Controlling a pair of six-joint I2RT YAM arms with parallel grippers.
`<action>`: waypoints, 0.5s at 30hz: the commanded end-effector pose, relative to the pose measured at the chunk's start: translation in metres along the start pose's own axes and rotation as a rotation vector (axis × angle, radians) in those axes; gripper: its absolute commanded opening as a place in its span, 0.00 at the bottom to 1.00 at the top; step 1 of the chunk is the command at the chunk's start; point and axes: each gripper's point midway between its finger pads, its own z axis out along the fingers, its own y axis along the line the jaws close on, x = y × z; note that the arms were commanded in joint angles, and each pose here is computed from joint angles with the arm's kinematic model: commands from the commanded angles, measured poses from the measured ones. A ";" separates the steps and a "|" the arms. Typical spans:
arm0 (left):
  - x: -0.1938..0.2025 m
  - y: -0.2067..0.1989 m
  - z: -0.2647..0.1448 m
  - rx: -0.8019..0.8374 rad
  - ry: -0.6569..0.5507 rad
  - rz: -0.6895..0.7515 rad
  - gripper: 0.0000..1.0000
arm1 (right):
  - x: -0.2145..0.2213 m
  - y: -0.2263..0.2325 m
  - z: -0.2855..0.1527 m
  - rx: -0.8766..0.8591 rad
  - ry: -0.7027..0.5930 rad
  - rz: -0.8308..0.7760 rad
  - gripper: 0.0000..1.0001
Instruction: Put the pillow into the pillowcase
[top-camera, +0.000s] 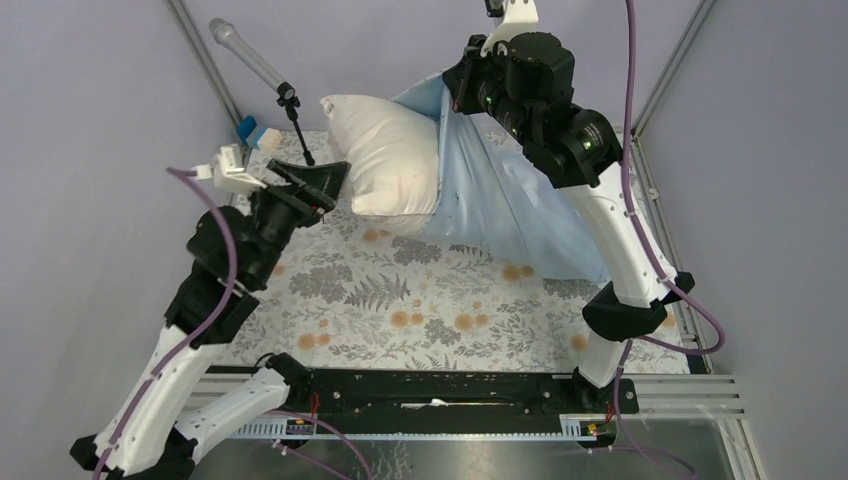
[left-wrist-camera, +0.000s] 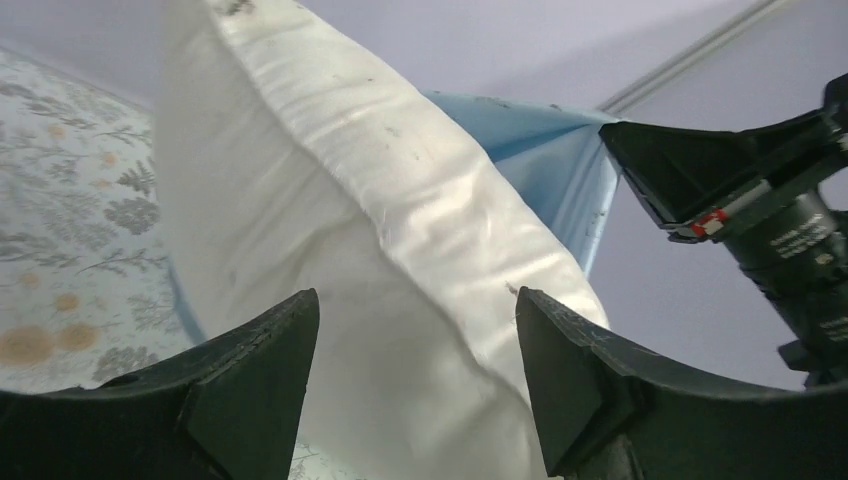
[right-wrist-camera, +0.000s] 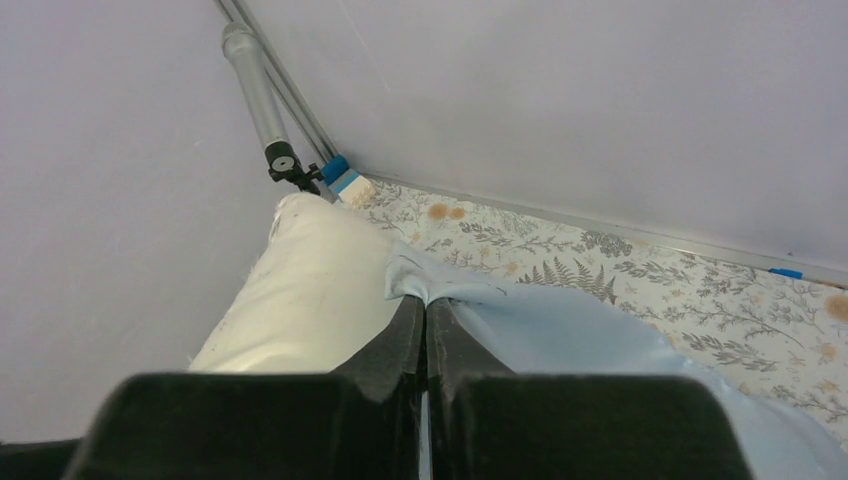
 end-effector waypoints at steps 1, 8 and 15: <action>-0.025 0.018 -0.033 -0.098 -0.084 -0.032 0.74 | -0.084 0.010 -0.025 -0.094 -0.270 0.111 0.00; 0.009 0.080 -0.064 -0.277 -0.023 -0.064 0.72 | -0.089 0.008 -0.022 -0.098 -0.282 0.139 0.00; 0.083 0.104 -0.019 -0.278 0.156 -0.119 0.72 | -0.101 0.008 -0.035 -0.107 -0.310 0.139 0.00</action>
